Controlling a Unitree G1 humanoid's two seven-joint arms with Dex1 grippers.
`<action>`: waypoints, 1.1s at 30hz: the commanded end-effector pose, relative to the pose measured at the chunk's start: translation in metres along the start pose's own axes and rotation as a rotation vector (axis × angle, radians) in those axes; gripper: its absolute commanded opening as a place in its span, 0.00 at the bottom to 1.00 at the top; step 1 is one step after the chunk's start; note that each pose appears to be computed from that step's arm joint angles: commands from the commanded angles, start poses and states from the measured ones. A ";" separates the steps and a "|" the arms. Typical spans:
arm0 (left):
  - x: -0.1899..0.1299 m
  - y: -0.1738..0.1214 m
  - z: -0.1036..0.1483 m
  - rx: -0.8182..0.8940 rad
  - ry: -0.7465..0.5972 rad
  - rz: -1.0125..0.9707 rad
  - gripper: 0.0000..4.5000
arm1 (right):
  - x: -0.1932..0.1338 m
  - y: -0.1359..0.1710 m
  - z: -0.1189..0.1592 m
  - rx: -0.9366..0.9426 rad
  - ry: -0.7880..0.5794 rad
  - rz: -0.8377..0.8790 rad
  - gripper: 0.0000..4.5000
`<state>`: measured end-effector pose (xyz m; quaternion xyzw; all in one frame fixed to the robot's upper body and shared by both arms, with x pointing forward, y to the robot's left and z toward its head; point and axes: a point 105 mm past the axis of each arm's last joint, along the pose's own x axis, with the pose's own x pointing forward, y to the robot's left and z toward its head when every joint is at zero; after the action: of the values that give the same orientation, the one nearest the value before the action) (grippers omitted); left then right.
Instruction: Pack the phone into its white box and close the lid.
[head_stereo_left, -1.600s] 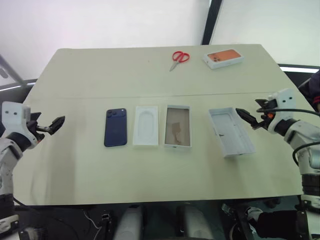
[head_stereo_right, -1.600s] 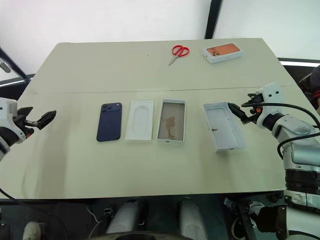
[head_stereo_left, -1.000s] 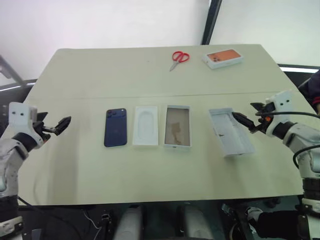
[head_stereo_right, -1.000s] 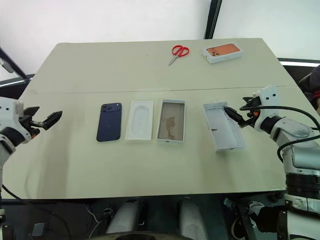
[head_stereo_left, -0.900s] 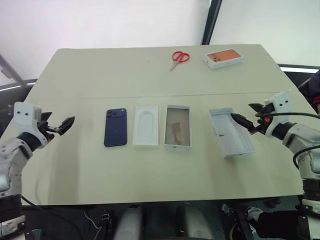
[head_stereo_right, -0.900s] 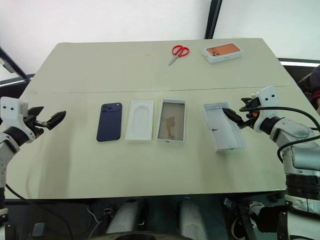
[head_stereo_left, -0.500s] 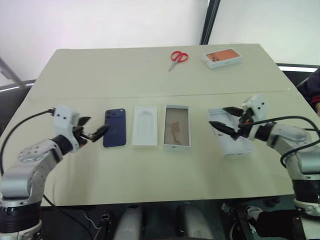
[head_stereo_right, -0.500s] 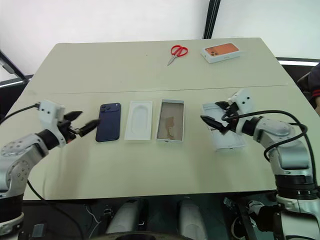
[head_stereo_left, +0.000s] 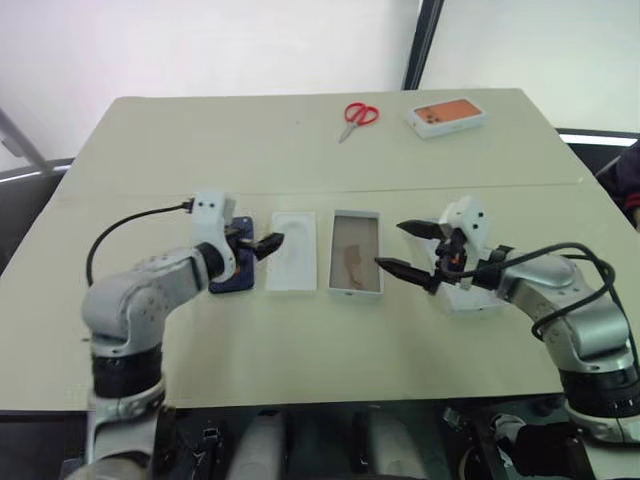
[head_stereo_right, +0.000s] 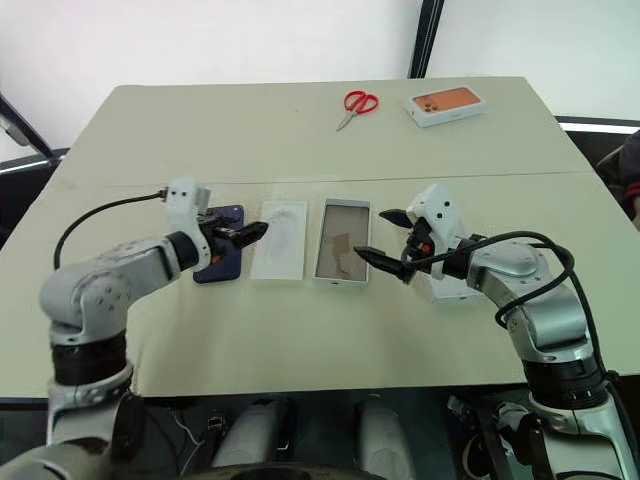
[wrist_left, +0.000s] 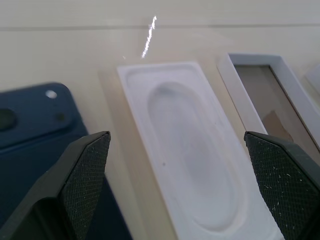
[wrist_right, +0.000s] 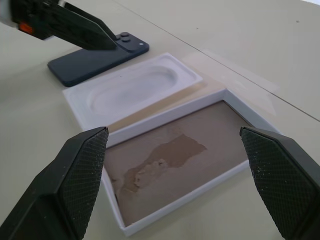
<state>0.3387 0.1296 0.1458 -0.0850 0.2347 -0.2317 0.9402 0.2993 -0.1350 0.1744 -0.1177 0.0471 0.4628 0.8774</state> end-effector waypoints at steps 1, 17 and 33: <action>0.002 0.001 -0.002 -0.026 0.064 0.028 1.00 | -0.001 0.007 0.011 -0.032 -0.027 0.020 0.98; 0.025 -0.016 -0.013 -0.130 0.191 -0.009 1.00 | -0.002 0.011 0.011 -0.036 -0.019 0.025 0.98; 0.020 0.006 -0.002 -0.239 0.131 0.064 0.02 | 0.002 0.021 0.014 -0.039 -0.033 0.051 1.00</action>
<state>0.3516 0.1180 0.1245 -0.1721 0.3423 -0.1876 0.9044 0.2892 -0.1251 0.1724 -0.1180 0.0527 0.4760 0.8699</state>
